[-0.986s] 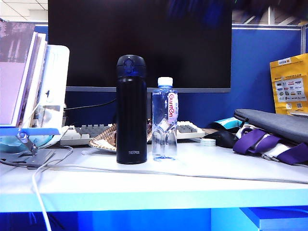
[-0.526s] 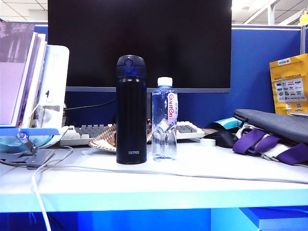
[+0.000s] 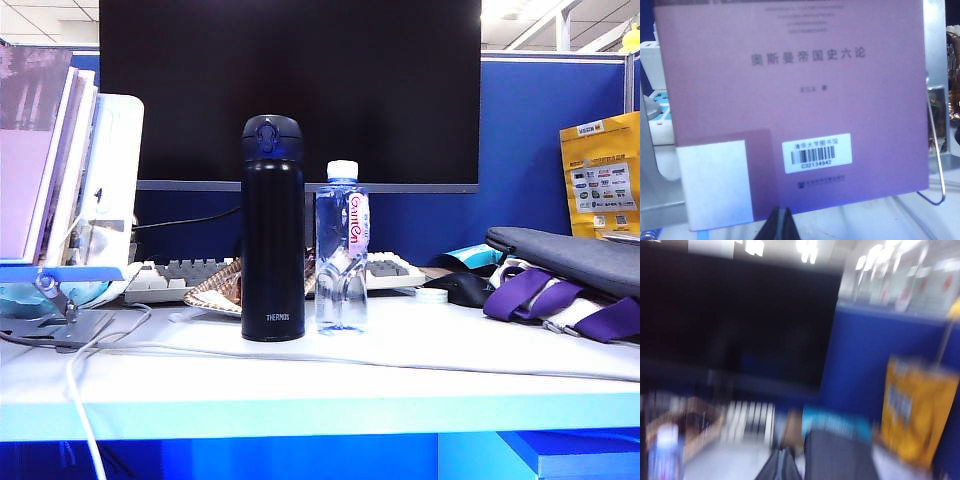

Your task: Pick up the mineral water bottle and place it vertically to the right of the black thermos cup.

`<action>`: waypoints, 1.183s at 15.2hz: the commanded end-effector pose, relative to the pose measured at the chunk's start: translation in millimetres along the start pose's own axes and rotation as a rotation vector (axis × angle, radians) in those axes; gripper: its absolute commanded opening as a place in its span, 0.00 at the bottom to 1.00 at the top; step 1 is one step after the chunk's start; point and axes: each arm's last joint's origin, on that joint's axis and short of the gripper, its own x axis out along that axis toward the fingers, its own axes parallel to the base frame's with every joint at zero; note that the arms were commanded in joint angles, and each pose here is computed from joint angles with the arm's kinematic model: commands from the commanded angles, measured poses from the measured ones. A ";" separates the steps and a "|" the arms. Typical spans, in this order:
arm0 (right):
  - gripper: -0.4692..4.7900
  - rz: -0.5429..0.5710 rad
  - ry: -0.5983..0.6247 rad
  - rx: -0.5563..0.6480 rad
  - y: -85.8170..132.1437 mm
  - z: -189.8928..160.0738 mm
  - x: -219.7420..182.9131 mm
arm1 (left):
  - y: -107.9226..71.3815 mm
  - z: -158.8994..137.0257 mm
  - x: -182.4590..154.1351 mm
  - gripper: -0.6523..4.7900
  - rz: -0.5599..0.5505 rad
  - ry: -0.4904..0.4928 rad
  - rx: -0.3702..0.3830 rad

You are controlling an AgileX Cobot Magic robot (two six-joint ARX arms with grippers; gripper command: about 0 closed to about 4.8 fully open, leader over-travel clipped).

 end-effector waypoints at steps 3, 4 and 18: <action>0.08 0.051 0.142 0.012 23.4 -68.3 18.2 | 0.3 -1.1 -0.1 0.11 0.005 0.010 0.001; 0.08 0.034 0.167 0.023 25.4 -84.2 21.4 | 0.3 -1.1 -0.1 0.11 0.005 0.010 0.001; 0.21 -0.182 0.293 0.245 7.5 -173.5 1.6 | 0.3 -1.1 -0.1 0.11 0.005 0.010 0.001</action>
